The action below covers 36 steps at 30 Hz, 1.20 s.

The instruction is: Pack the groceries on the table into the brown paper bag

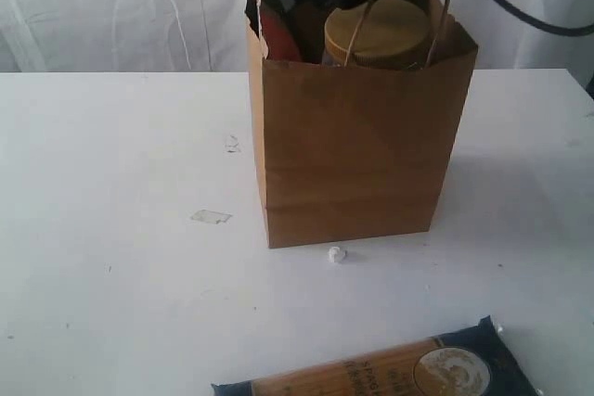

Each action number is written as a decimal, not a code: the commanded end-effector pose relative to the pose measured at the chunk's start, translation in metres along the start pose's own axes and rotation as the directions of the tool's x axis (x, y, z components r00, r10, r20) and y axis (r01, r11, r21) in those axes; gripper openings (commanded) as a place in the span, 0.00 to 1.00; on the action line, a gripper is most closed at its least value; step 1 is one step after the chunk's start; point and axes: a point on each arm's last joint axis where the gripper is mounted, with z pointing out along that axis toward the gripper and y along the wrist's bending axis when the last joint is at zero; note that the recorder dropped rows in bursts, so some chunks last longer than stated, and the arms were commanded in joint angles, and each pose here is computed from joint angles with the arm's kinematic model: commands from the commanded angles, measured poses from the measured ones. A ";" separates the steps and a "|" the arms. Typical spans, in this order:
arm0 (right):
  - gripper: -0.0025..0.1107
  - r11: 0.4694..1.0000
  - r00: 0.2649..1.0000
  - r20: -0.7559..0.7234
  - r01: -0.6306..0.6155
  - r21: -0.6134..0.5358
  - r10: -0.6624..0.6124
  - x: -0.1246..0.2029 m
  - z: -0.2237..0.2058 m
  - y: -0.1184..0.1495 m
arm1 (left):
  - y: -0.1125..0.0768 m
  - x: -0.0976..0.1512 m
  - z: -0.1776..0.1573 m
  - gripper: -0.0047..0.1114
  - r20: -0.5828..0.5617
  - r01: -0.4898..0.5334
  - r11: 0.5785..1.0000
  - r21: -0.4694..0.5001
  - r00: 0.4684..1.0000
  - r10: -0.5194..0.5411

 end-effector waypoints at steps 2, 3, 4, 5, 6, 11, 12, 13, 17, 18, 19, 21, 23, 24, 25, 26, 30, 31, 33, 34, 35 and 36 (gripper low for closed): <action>0.25 0.998 0.993 0.104 -0.052 -0.023 0.054 -0.012 -0.040 -0.001 | -0.001 0.000 0.000 0.04 0.007 -0.012 1.000 0.010 1.000 0.012; 0.25 0.998 0.992 0.115 -0.055 -0.025 0.057 -0.013 -0.048 -0.001 | -0.001 0.000 0.000 0.04 0.007 -0.012 1.000 0.010 1.000 0.012; 0.24 0.998 0.990 0.127 -0.052 -0.024 0.054 -0.014 -0.056 -0.001 | -0.001 0.000 0.000 0.04 0.007 -0.012 1.000 0.010 1.000 0.012; 0.23 0.999 0.990 0.130 -0.047 -0.023 0.049 -0.014 -0.062 -0.001 | -0.001 0.000 0.000 0.04 0.007 -0.012 1.000 0.010 1.000 0.012; 0.22 0.999 0.990 0.134 -0.046 -0.023 0.049 -0.014 -0.068 -0.001 | -0.001 0.000 0.000 0.04 0.007 -0.012 1.000 0.010 1.000 0.012; 0.09 0.999 0.989 0.143 -0.044 -0.023 0.047 -0.012 -0.099 -0.001 | -0.001 0.000 0.000 0.04 0.007 -0.012 1.000 0.010 1.000 0.012; 0.06 0.999 0.988 0.149 -0.044 -0.023 0.047 -0.012 -0.104 -0.001 | -0.001 0.000 0.000 0.04 0.007 -0.012 1.000 0.010 1.000 0.012; 0.02 0.999 0.986 0.158 -0.044 -0.022 0.047 -0.011 -0.109 -0.001 | -0.001 0.000 0.000 0.04 0.007 -0.012 1.000 0.010 1.000 0.012; 0.02 0.999 0.982 0.183 -0.044 -0.019 0.046 -0.008 -0.125 -0.001 | -0.001 0.000 0.000 0.04 0.007 -0.012 1.000 0.010 1.000 0.012; 0.02 0.999 0.981 0.185 -0.047 -0.019 0.050 -0.005 -0.129 -0.001 | -0.001 0.000 0.000 0.04 0.007 -0.012 1.000 0.010 1.000 0.012; 0.02 0.998 0.982 0.179 -0.052 -0.021 0.055 -0.001 -0.131 0.000 | -0.001 0.000 0.000 0.04 0.007 -0.012 1.000 0.010 1.000 0.012; 0.02 0.998 0.986 0.159 -0.052 -0.023 0.055 0.010 -0.132 0.002 | -0.001 0.000 0.000 0.04 0.007 -0.012 1.000 0.010 1.000 0.012; 0.02 0.995 0.984 0.150 -0.092 -0.029 0.095 0.025 -0.131 0.004 | -0.001 0.000 0.000 0.04 0.007 -0.012 1.000 0.010 1.000 0.012; 0.02 0.992 0.979 0.160 -0.124 -0.032 0.127 0.034 -0.130 0.005 | -0.001 0.000 0.000 0.04 0.007 -0.012 1.000 0.010 1.000 0.012; 0.02 0.990 0.974 0.178 -0.139 -0.033 0.143 0.043 -0.129 0.007 | -0.001 0.000 0.000 0.04 0.007 -0.012 1.000 0.010 1.000 0.012; 0.02 0.989 0.970 0.192 -0.142 -0.037 0.146 0.051 -0.128 0.009 | -0.001 0.000 0.000 0.04 0.007 -0.012 1.000 0.010 1.000 0.012; 0.02 0.986 0.965 0.201 -0.160 -0.051 0.167 0.099 -0.120 0.018 | -0.001 0.000 0.000 0.04 0.007 -0.012 1.000 0.010 1.000 0.012; 0.02 0.984 0.967 0.182 -0.171 -0.054 0.178 0.113 -0.116 0.021 | -0.001 0.000 0.000 0.04 0.007 -0.012 1.000 0.010 1.000 0.012; 0.02 0.984 0.978 0.108 -0.173 -0.052 0.178 0.142 -0.105 0.025 | -0.001 0.000 0.000 0.04 0.007 -0.012 1.000 0.010 1.000 0.012; 0.02 0.983 0.984 0.015 -0.176 -0.049 0.177 0.168 -0.092 0.029 | -0.001 0.000 0.000 0.04 0.007 -0.012 1.000 0.010 1.000 0.012; 0.02 0.983 0.984 -0.016 -0.176 -0.049 0.176 0.177 -0.088 0.031 | -0.001 0.000 0.000 0.04 0.007 -0.012 1.000 0.010 1.000 0.012; 0.02 0.983 0.983 -0.048 -0.178 -0.047 0.175 0.190 -0.082 0.033 | -0.001 0.000 0.000 0.04 0.007 -0.012 1.000 0.010 1.000 0.012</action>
